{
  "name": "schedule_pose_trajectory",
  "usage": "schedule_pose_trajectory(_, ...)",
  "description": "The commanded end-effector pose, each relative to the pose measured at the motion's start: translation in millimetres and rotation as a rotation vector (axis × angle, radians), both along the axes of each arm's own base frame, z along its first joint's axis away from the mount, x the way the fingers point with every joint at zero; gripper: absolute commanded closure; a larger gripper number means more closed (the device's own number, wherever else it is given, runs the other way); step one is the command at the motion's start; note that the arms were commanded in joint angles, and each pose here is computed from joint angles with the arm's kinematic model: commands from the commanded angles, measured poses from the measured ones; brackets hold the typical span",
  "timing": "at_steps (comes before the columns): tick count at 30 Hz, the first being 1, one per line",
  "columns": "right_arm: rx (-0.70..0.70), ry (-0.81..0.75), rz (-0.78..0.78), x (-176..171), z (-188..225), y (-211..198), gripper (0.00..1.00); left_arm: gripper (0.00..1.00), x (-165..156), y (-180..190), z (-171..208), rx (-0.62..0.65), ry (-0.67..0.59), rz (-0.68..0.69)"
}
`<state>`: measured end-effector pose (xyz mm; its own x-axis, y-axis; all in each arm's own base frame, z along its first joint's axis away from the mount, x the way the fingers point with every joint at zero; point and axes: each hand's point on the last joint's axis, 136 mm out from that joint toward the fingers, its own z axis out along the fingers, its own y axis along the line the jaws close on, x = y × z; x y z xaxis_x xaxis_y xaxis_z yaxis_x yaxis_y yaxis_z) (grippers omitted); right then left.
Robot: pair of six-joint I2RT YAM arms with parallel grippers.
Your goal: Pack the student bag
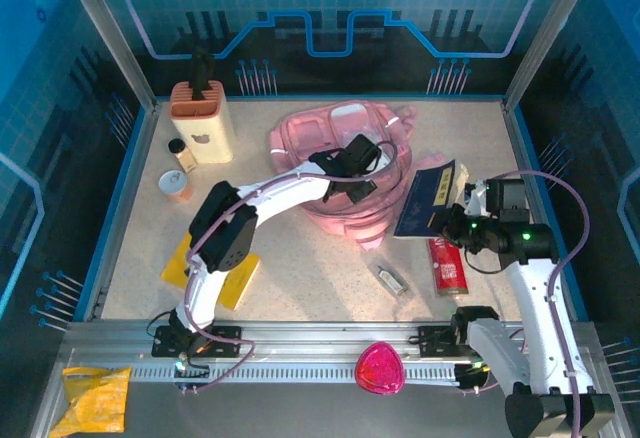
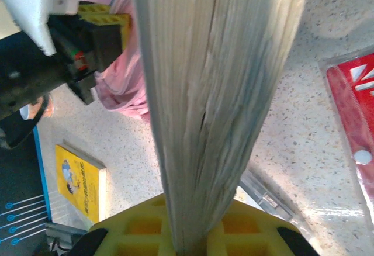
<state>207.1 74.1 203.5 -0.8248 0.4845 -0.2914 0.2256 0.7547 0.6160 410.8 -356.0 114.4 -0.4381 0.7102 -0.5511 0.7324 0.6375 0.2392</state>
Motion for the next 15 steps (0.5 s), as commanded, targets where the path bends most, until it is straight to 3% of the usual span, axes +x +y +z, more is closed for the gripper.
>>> schedule_pose_trajectory(1,-0.034,-0.001,-0.003,-7,9,-6,1.00,1.00,1,18,57,-0.032,-0.076,0.003)
schedule_pose_trajectory(7,0.049,0.022,0.060,-7,3,10,1.00,1.00,11,45,116,-0.110,-0.118,0.026)
schedule_pose_trajectory(15,0.199,-0.020,0.220,13,-2,73,1.00,1.00,8,51,177,-0.260,-0.170,-0.026)
